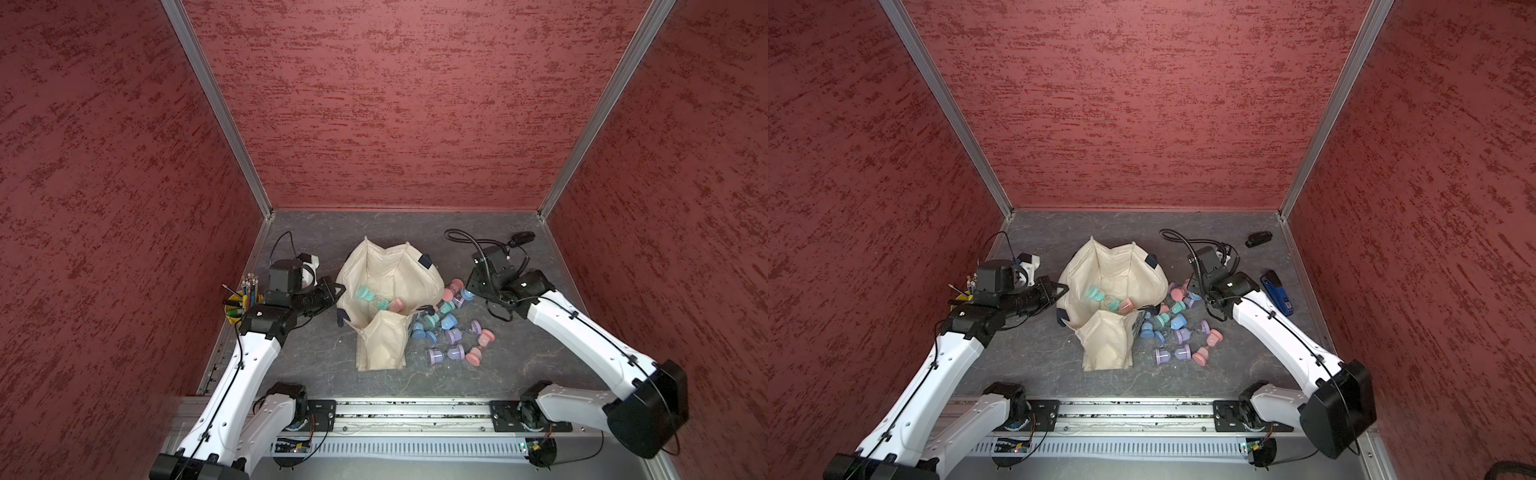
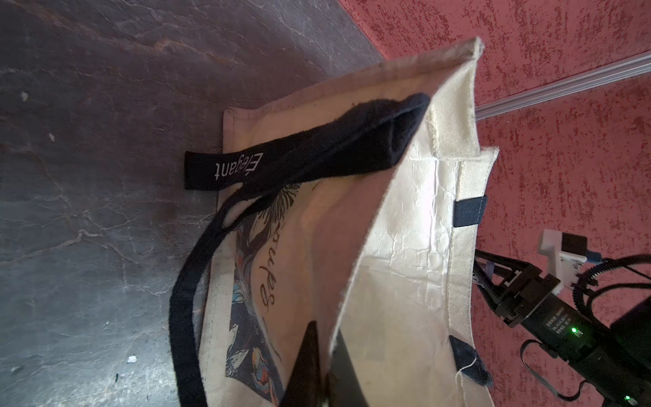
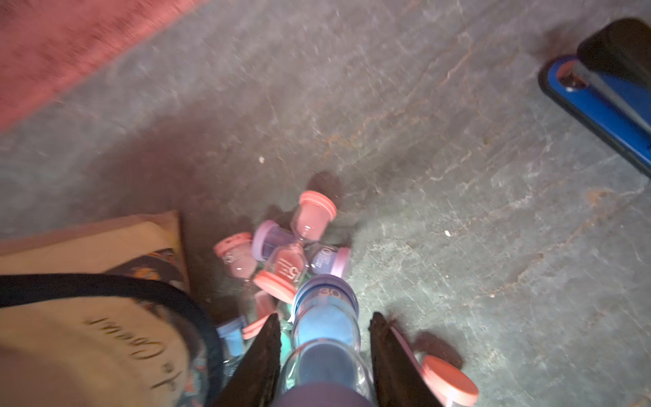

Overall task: Put the hourglass into the canvas bag
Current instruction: Pick up the hourglass from the center of the board, then place the hourglass in the canvas bag.

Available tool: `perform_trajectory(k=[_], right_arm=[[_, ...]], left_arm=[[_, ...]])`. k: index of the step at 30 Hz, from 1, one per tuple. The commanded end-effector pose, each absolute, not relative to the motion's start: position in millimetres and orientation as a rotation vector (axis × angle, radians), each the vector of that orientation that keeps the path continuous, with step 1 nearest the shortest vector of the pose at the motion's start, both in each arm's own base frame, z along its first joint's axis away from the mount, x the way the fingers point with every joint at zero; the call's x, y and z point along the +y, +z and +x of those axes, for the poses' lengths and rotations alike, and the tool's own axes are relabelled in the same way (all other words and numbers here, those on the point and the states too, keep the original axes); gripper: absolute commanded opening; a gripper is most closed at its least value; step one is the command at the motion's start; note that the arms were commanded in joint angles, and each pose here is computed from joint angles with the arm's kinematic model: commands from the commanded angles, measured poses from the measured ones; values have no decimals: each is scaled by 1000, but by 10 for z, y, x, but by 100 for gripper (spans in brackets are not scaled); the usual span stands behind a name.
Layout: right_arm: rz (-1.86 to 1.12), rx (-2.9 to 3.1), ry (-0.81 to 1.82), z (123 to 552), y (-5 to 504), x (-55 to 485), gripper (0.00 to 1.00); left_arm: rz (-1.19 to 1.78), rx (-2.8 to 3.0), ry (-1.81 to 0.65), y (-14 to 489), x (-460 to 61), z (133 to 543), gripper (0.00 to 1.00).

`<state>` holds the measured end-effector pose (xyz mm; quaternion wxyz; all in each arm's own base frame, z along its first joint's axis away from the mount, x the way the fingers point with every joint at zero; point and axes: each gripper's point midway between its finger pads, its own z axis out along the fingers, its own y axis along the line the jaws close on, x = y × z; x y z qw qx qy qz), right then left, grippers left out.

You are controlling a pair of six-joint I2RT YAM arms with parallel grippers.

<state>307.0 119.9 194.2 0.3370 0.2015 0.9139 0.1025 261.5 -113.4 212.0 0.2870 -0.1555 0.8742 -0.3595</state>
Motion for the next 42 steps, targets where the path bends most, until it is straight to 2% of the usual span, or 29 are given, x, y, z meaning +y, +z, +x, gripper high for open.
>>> perform_trajectory(k=[1, 6, 11, 17, 26, 42], right_arm=[[518, 2218, 437, 3153, 2516, 1299, 4], [452, 2107, 582, 3159, 3028, 1474, 3], [308, 2021, 729, 3108, 3496, 1925, 2], [112, 2024, 843, 3013, 3669, 2621, 1], [-16, 2104, 922, 2929, 3432, 3256, 0], [10, 2256, 893, 2932, 2938, 3397, 0]], left_arm=[[-396, 2302, -975, 2223, -1132, 2612, 5], [-398, 2298, -980, 2239, -1134, 2612, 1], [-400, 2297, -980, 2231, -1133, 2618, 0], [-390, 2304, -981, 2199, -1145, 2631, 0], [-257, 2257, -1003, 2251, -1217, 2639, 0], [-243, 2293, -997, 2338, -1271, 2676, 0]])
